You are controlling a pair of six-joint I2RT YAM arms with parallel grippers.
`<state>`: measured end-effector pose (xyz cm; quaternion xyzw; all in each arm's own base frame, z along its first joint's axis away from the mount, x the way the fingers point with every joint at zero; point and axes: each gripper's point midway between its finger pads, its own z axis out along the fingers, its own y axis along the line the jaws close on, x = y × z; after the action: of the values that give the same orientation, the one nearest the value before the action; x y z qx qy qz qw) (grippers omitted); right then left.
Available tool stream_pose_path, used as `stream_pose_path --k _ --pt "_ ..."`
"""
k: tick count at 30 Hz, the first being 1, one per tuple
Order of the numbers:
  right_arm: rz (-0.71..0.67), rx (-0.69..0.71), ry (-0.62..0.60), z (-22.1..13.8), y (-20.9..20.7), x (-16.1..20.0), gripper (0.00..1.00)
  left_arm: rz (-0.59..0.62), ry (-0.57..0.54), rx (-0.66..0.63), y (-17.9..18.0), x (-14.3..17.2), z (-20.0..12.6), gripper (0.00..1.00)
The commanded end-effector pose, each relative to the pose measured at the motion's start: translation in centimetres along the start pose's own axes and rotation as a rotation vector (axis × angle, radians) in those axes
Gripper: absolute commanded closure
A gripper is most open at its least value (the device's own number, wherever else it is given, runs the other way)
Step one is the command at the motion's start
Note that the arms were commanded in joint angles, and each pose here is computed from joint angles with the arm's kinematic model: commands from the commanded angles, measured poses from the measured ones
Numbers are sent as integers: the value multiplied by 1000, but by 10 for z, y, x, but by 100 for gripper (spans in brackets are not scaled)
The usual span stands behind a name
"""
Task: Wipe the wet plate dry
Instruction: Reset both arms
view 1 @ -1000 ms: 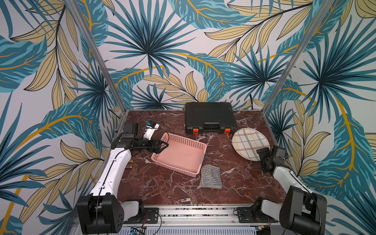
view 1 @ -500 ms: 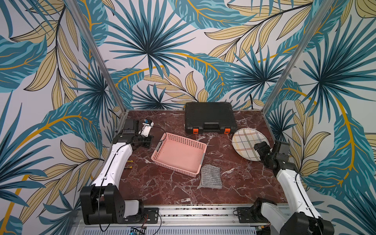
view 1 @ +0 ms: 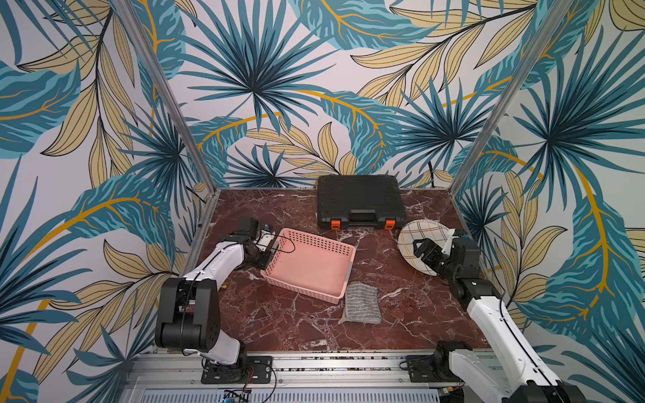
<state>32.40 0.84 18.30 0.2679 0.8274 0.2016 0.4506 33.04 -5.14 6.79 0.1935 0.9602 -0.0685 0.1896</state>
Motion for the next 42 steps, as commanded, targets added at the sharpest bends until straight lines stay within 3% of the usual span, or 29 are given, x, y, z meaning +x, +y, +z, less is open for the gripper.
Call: stream_pose_path --k 1,6,10,11,14,15,20,23,26,29,31,36,40,42 --pt "-47 -76 -30 1 16 -5 8 78 -58 143 -32 -2 -2 92" --pt "-83 -87 -63 2 25 -15 7 131 -98 298 -64 7 -14 88" --pt "-118 -55 -60 11 24 -21 7 157 -174 210 -54 -4 -24 79" --pt "-131 -45 -64 14 24 -21 7 155 -203 168 -47 -11 -29 68" --pt "-173 -33 -100 20 27 -26 1 140 -324 39 -27 -39 -47 13" --pt "-190 -25 -119 22 29 -29 1 136 -371 7 -22 -50 -54 2" --pt "-310 50 -199 34 31 -39 1 56 -650 -126 1 -98 -86 0" --pt "-399 83 -228 46 29 -39 1 70 -805 -154 3 -106 -84 0" --pt "-445 78 -259 53 29 -37 1 88 -885 -180 6 -105 -70 0" --pt "-467 86 -312 54 24 -38 0 80 -888 -238 17 -107 -71 0" --pt "-486 114 -341 53 17 -39 1 86 -946 -269 20 -104 -78 0" --pt "-538 208 -352 52 -1 -39 1 13 -864 -227 22 -92 -66 0" --pt "-595 256 -346 56 -12 -34 1 24 -861 -250 24 -75 -47 0" --pt "-635 281 -333 60 -17 -33 1 -35 -878 -248 36 -73 -49 0"
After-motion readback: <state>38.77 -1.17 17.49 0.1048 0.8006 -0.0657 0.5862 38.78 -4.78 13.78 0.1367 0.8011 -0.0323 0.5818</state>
